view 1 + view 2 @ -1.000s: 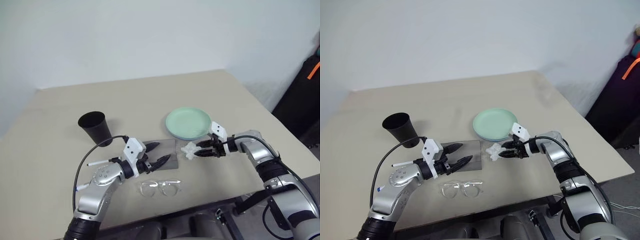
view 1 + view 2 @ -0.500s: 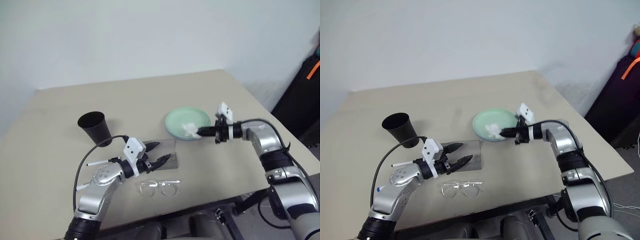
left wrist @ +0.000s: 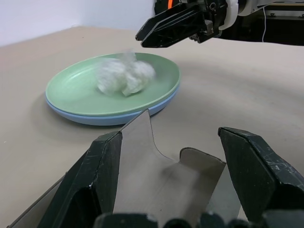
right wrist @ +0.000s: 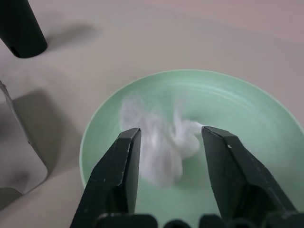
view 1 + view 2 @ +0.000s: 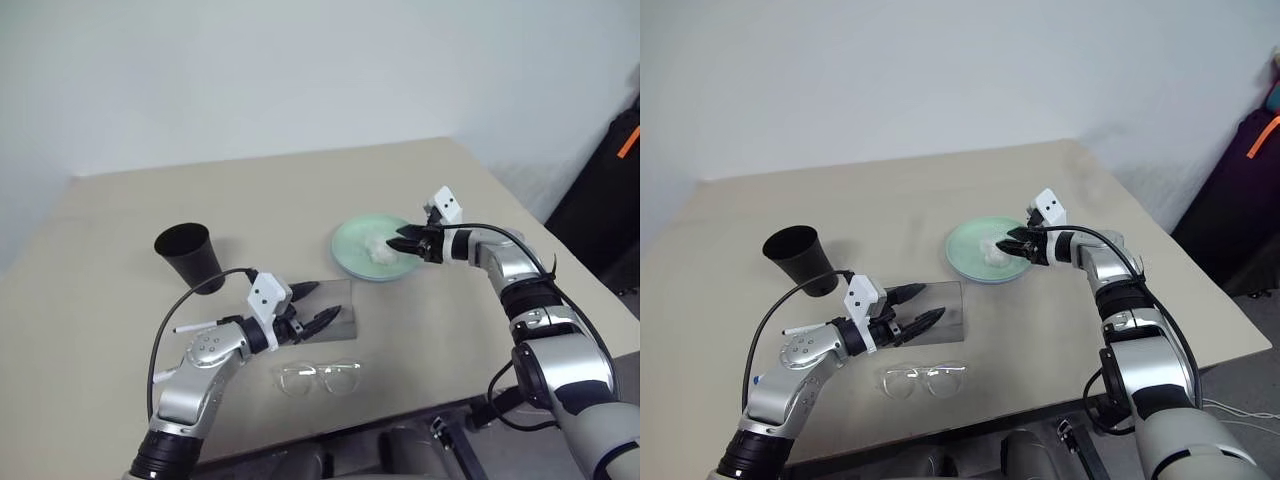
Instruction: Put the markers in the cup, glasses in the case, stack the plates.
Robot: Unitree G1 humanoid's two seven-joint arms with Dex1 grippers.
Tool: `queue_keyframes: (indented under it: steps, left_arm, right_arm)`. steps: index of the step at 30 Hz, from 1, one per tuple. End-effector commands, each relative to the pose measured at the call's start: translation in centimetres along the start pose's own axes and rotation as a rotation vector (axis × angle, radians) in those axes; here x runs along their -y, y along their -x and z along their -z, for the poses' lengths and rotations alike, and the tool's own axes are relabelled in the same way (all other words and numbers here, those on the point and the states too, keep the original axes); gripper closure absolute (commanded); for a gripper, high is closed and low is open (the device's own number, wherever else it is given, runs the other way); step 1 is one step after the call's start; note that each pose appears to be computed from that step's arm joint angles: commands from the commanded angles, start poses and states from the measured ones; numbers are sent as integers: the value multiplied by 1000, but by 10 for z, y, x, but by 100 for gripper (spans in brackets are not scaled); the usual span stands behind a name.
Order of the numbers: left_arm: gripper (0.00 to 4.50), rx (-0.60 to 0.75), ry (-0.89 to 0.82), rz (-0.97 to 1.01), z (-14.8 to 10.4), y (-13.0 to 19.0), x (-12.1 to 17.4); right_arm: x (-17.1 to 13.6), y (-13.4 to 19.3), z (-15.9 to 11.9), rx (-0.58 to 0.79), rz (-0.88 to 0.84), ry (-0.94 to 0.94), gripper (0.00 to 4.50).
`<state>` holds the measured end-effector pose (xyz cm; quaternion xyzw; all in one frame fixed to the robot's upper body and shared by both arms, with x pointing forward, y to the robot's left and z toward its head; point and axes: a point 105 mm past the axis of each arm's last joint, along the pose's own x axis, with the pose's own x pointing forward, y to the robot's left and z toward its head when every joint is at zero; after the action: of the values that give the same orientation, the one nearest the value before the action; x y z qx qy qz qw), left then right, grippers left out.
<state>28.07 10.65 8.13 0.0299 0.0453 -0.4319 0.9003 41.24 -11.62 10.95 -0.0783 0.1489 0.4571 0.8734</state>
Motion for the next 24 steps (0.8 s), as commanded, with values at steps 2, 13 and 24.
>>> queue_keyframes:
  steps: [2, 13, 24]
  left_arm:
    - [107, 23, -58, 16, -14, 1, -1]
    - [107, -186, -115, 334, -12, 21, 9]
    - [107, -413, -221, 690, -4, 33, 24]
  right_arm:
    - [-4, 4, -24, 75, -53, 77, 197]
    - [-64, 25, -5, 44, -423, 180, 197]
    - [-70, 20, -1, 58, -412, 193, 197]
